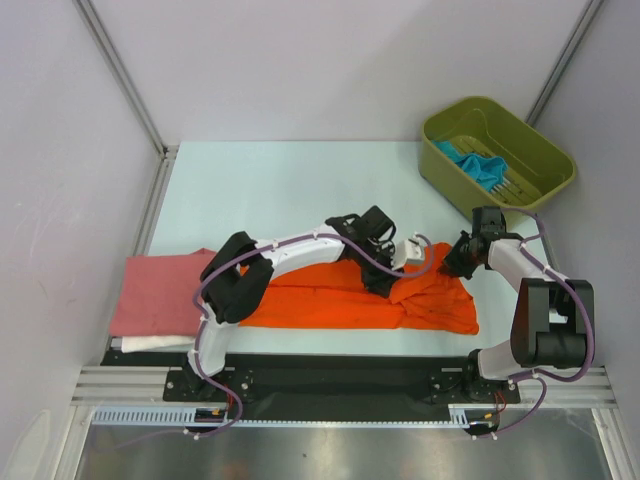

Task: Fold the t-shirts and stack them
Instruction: Fold the tshirt

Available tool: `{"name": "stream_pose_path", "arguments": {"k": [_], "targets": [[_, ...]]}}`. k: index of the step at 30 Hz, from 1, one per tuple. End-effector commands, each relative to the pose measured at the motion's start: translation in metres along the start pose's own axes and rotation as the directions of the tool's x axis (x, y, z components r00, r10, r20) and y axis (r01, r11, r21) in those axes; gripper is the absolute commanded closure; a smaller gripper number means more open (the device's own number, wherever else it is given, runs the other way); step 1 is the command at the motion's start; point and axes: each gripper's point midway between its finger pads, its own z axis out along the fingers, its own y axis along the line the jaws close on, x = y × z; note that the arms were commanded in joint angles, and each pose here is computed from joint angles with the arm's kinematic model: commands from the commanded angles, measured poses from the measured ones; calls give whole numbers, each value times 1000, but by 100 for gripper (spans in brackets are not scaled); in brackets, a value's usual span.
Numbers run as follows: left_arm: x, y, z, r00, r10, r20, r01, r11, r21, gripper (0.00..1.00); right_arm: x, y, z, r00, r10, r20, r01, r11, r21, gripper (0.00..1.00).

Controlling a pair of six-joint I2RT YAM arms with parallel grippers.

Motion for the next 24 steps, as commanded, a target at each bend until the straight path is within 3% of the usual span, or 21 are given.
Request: {"name": "stream_pose_path", "arguments": {"k": [1, 3, 7, 10, 15, 24], "targets": [[-8, -13, 1, 986, 167, -1, -167, 986, -23, 58, -12, 10, 0, 999, 3, 41, -1, 999, -46, 100], [3, -15, 10, 978, 205, -42, -207, 977, -54, 58, -10, 9, 2, 999, 5, 39, -3, 999, -54, 100], [-4, 15, 12, 967, 241, -83, -253, 942, -221, 60, -5, 8, 2, 999, 14, 34, -11, 997, -77, 100], [-16, 22, 12, 961, 264, -84, -277, 923, -266, 60, -2, 6, 2, 999, 17, 32, -15, 996, -84, 100], [-25, -5, 20, 962, 262, -74, -272, 936, -223, 65, 4, 0, 2, 999, 21, 24, -19, 997, -79, 100], [15, -59, -7, 958, 243, -154, -249, 968, -20, 64, 3, -1, -3, 999, 25, 43, -22, 996, -85, 100]]}}
